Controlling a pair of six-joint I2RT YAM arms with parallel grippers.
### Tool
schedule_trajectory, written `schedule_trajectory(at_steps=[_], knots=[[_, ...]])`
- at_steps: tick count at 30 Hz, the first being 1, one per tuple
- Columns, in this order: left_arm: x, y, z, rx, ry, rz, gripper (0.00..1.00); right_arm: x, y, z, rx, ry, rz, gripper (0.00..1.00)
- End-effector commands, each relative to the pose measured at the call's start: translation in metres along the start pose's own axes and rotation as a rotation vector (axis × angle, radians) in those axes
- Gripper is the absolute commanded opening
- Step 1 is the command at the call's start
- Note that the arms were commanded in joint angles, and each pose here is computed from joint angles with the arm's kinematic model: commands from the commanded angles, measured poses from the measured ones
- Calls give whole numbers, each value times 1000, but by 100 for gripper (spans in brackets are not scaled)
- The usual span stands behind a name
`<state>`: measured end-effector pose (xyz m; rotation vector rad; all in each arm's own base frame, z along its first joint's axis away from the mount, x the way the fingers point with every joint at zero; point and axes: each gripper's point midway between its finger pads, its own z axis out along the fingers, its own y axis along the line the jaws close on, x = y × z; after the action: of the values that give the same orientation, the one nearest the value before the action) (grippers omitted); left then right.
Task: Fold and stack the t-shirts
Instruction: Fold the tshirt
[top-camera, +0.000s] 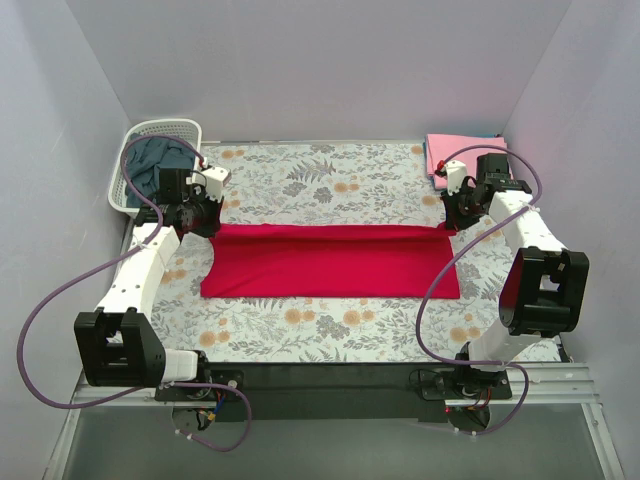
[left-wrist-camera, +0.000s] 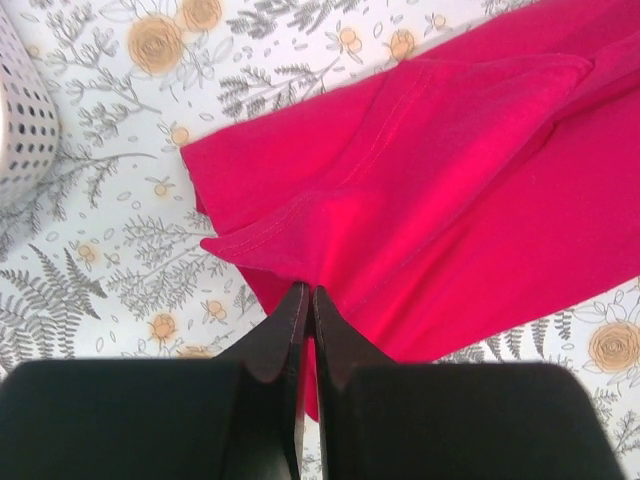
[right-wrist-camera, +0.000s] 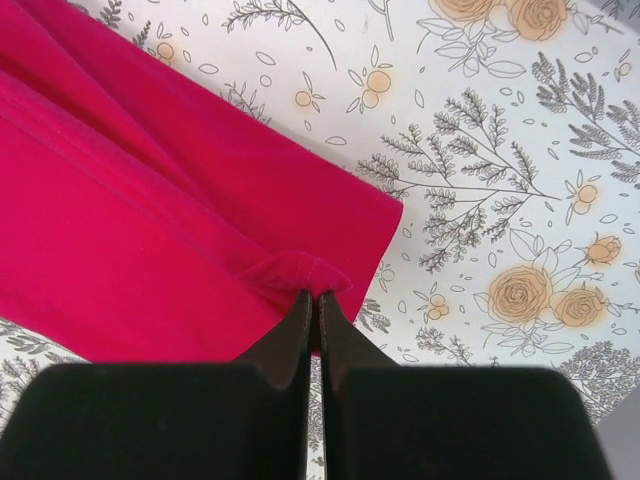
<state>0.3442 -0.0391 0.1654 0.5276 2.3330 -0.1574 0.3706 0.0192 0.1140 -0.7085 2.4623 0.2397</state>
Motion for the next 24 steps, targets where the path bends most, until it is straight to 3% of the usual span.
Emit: schedule_trajectory(at_steps=[1,24], knots=[[15,-2,-10,-11,30,-3,0,7,-2,-6,22,11,-16,1],[80,-23,8,57,170,-46,0,46,10,11,-12,95,-10,1]])
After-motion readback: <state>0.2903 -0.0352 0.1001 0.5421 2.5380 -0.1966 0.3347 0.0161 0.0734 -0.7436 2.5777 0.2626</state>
